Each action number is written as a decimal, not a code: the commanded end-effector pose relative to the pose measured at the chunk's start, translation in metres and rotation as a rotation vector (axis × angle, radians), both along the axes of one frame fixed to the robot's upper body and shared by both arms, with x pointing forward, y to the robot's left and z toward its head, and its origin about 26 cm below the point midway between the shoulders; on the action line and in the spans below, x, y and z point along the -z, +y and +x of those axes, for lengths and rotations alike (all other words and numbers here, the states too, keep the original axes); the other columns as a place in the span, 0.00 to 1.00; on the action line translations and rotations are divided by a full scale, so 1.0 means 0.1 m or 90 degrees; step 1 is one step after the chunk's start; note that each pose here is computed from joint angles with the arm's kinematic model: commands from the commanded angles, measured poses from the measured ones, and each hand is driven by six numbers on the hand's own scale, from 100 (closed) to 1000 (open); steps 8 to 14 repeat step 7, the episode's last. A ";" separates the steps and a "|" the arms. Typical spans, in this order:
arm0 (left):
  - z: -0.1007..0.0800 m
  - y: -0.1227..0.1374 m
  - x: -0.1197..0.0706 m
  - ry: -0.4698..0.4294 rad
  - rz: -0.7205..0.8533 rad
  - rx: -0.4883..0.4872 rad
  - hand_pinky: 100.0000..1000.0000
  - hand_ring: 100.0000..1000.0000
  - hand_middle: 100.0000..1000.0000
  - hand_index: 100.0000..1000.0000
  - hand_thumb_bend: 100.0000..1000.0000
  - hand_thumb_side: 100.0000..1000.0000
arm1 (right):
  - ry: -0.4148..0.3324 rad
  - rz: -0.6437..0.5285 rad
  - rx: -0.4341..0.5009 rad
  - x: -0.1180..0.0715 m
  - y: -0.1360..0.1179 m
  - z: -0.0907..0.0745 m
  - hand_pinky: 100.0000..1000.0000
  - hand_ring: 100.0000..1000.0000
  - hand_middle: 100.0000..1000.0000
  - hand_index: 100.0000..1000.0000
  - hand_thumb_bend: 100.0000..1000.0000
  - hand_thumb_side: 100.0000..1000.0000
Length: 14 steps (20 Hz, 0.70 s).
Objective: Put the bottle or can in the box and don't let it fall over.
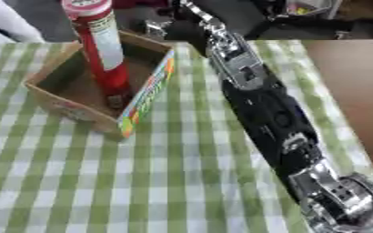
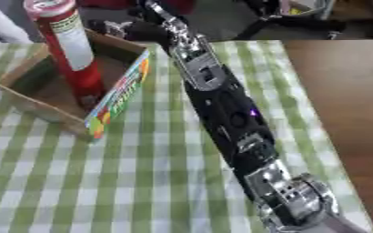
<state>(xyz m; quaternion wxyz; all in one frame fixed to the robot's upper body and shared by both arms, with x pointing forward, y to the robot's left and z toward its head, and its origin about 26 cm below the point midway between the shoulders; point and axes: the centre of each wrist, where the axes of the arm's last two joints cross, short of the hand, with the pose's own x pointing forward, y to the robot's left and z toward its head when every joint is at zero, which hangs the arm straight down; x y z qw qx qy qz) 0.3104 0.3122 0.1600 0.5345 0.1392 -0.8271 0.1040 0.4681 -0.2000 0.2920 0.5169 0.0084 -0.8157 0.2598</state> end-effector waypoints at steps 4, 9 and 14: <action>-0.03 0.09 -0.05 -0.006 0.021 -0.018 0.86 0.88 0.74 0.76 0.53 0.66 | -0.037 0.005 0.006 -0.15 -0.33 -0.23 0.99 1.00 1.00 0.96 0.61 0.06; -0.03 0.10 -0.04 -0.005 0.022 -0.020 0.86 0.88 0.74 0.76 0.53 0.66 | -0.045 0.010 0.018 -0.13 -0.49 -0.37 0.97 0.99 1.00 0.95 0.58 0.05; -0.03 0.10 -0.04 -0.005 0.022 -0.020 0.86 0.88 0.74 0.76 0.53 0.66 | -0.045 0.010 0.018 -0.13 -0.49 -0.37 0.97 0.99 1.00 0.95 0.58 0.05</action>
